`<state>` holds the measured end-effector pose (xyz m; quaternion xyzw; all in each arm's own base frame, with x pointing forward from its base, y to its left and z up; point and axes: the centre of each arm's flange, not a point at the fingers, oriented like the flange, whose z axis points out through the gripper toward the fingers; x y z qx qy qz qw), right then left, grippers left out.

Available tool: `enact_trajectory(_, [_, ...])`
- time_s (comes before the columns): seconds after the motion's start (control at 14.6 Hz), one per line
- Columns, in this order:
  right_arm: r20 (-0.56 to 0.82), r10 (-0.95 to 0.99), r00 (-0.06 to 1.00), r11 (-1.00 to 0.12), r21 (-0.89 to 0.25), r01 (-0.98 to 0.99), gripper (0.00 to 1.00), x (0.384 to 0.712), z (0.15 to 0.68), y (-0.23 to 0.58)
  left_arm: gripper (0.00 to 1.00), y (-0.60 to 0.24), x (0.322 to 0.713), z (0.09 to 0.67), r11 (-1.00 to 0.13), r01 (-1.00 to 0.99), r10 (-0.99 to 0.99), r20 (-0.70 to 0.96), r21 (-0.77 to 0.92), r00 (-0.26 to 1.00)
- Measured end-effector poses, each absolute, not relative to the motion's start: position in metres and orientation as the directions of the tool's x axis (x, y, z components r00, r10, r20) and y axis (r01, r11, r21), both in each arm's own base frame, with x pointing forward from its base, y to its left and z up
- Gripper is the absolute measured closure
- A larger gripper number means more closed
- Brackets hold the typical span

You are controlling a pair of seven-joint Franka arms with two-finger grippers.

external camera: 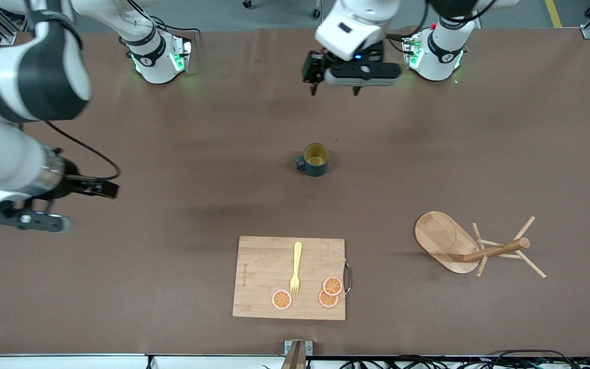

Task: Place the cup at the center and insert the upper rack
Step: 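Lower the mug onto the table center and open the right gripper, then reach the left gripper to the mug handle and grasp it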

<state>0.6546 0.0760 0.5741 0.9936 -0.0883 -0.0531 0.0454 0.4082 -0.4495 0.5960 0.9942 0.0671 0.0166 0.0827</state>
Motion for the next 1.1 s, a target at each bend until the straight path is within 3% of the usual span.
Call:
enact_trajectory(0.34, [-0.049,-0.177,0.983,-0.983,0.059,-0.174,0.0,0.638,0.613,0.003,0.0,-0.538,0.355,0.526,-0.964,0.241,0.249,0.062,0.111,0.966])
enact_trajectory(0.62, [0.001,-0.139,0.99,-0.99,-0.012,-0.139,0.0,0.613,0.622,-0.072,0.0,-0.596,0.302,0.448,-0.946,0.319,0.324,0.213,0.058,0.922])
enact_trajectory(1.1, [0.019,-0.112,0.994,-0.993,-0.028,-0.111,0.0,0.603,0.624,-0.066,0.0,-0.647,0.233,0.296,-0.901,0.417,0.42,0.491,0.122,0.763])
